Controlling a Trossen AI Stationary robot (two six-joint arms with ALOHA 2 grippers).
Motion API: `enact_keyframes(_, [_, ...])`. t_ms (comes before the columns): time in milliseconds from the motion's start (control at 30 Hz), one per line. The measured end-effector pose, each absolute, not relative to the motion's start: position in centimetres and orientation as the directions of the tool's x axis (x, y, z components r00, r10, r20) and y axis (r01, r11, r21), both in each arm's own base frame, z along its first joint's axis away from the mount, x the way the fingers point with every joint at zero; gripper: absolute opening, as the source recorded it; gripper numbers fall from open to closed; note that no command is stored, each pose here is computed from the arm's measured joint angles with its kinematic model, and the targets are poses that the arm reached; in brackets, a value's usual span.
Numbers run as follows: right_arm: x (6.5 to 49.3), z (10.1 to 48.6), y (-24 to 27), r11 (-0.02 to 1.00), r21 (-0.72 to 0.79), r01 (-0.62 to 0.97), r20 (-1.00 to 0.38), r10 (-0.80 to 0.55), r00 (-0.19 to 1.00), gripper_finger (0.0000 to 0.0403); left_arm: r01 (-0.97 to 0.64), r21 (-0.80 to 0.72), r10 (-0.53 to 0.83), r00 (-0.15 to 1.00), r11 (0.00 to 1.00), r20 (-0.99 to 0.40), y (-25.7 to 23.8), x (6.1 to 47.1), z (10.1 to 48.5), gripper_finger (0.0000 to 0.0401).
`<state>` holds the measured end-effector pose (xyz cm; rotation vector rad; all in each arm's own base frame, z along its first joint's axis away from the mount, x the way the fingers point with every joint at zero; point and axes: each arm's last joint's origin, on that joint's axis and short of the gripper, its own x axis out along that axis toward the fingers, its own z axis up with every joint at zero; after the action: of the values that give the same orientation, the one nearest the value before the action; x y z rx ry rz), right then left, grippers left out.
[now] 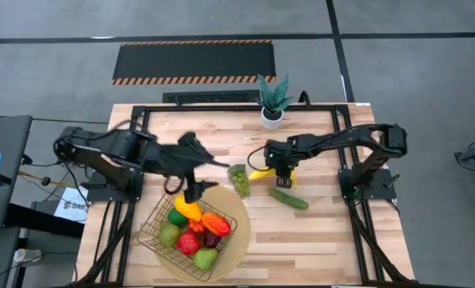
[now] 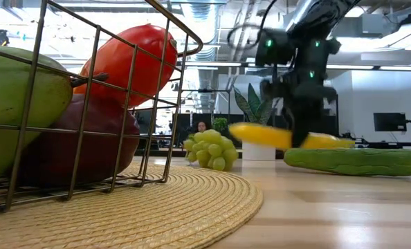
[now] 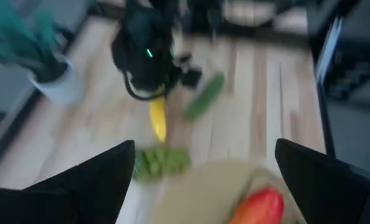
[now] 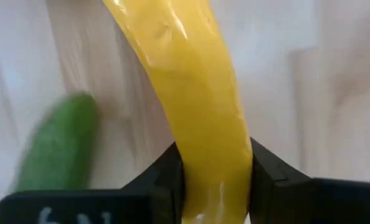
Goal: Build produce basket
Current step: Put the banana into the mesh basket
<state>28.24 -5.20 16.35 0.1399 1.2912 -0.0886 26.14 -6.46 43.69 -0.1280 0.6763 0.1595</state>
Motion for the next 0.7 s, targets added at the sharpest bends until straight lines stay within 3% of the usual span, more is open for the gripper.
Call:
enact_keyframes(233, [26.6, 23.4, -5.8, 0.954, 0.149, 0.259, -0.83, -0.022, 0.558, 0.0161, -0.327, -0.069, 0.276, 0.878, 0.942, -0.392, -4.8, 22.6, 47.7, 0.0371])
enact_keyframes(333, [25.9, 27.9, -5.5, 0.936, 0.227, 0.268, -0.663, -0.053, 0.747, 0.0163, -0.355, -0.063, 0.315, 0.888, 0.933, -0.336, -4.2, 22.2, 48.5, 0.0371])
enact_keyframes(467, [24.4, 34.2, -4.7, 0.929, 0.318, 0.187, -0.338, -0.073, 0.938, 0.0154, -0.364, -0.037, 0.336, 0.89, 0.931, -0.309, -3.4, 22.9, 48.7, 0.0371])
enact_keyframes(567, [23.2, 38.2, -3.7, 0.944, 0.319, 0.084, -0.101, -0.054, 0.993, 0.0148, -0.339, -0.009, 0.323, 0.904, 0.941, -0.281, -2.9, 24.3, 48.7, 0.0371])
enact_keyframes(700, [22.3, 41.3, -2.6, 0.957, 0.29, -0.001, 0.059, -0.017, 0.998, 0.015, -0.27, 0.009, 0.266, 0.945, 0.963, -0.191, -2.0, 26.7, 49.0, 0.0371])
